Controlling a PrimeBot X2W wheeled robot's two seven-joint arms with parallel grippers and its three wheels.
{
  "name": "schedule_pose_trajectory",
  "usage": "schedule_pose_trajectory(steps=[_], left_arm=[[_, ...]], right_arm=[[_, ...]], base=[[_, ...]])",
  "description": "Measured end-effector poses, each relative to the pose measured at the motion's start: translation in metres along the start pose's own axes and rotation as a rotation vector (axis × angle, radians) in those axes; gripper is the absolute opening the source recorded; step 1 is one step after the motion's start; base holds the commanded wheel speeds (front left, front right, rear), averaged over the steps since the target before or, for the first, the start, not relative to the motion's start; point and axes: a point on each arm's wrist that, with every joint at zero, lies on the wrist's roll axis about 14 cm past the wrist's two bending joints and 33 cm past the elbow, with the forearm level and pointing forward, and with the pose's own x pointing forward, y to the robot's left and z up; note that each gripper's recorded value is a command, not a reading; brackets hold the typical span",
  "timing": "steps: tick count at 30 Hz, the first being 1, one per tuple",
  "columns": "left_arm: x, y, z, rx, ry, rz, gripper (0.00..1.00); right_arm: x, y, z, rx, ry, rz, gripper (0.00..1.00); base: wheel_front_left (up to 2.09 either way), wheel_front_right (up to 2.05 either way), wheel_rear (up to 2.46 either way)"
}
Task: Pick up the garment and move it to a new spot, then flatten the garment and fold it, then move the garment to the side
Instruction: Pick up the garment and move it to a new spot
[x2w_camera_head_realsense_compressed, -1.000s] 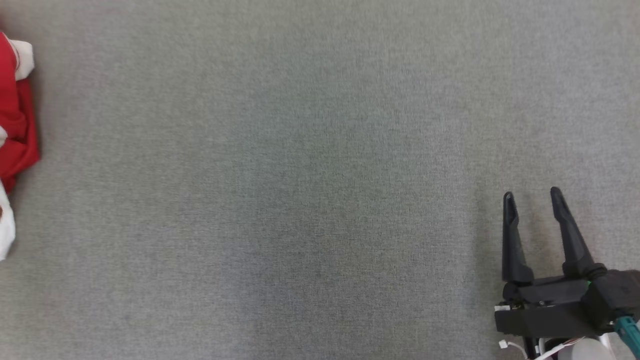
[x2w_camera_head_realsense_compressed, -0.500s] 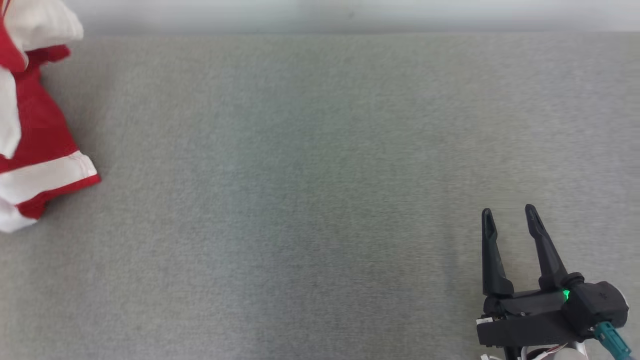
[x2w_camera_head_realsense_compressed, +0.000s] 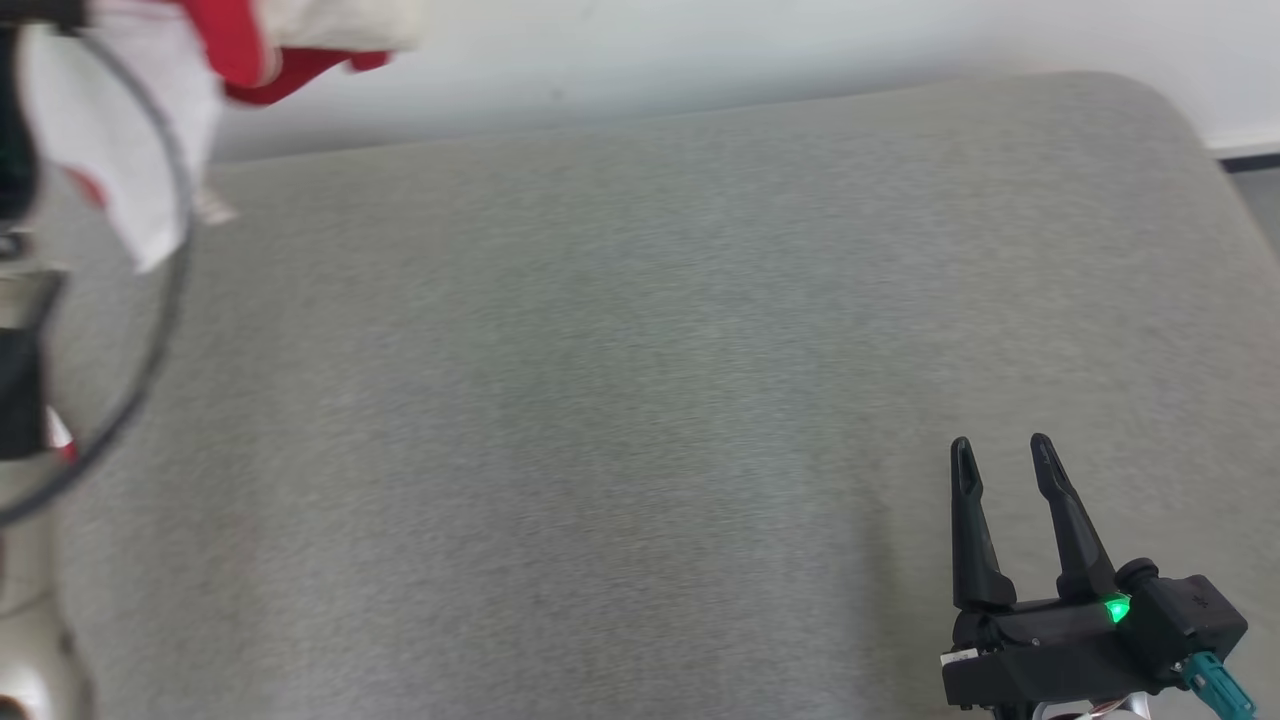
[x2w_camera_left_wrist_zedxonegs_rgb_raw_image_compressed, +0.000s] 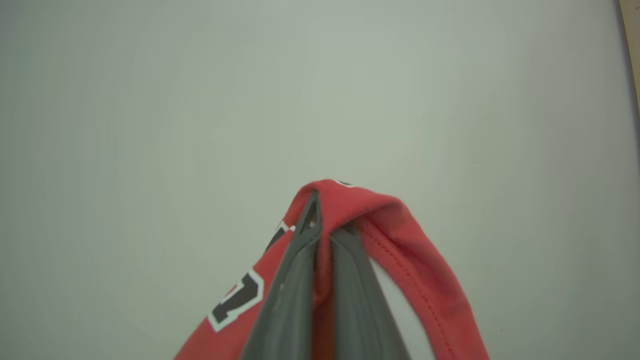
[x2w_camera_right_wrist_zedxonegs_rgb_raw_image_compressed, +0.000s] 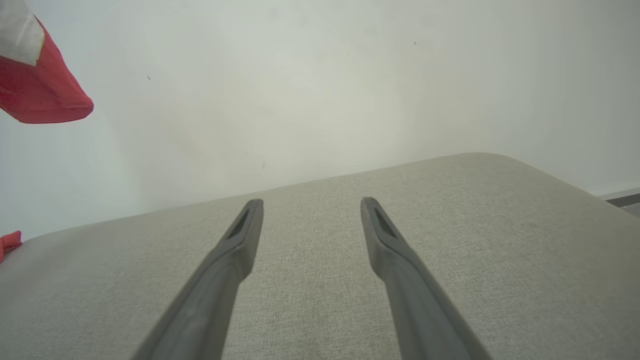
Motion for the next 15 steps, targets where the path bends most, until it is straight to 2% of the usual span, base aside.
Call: schedule_pose_trajectory(steps=[7,15], left_arm=[[0.01,-0.098,-0.013,-0.157,0.001,-0.185,0.0],[-0.023,-0.166,-0.086,-0.307,0.175,-0.278,0.0]], right_arm=[[-0.018,-0.024,0.013,-0.001,-0.027,-0.079,1.0],[-0.036,-0.047,0.022,-0.006,-0.04,-0.16,1.0]], base=[[0.0,0.0,0.0],[0.0,0.0,0.0]])
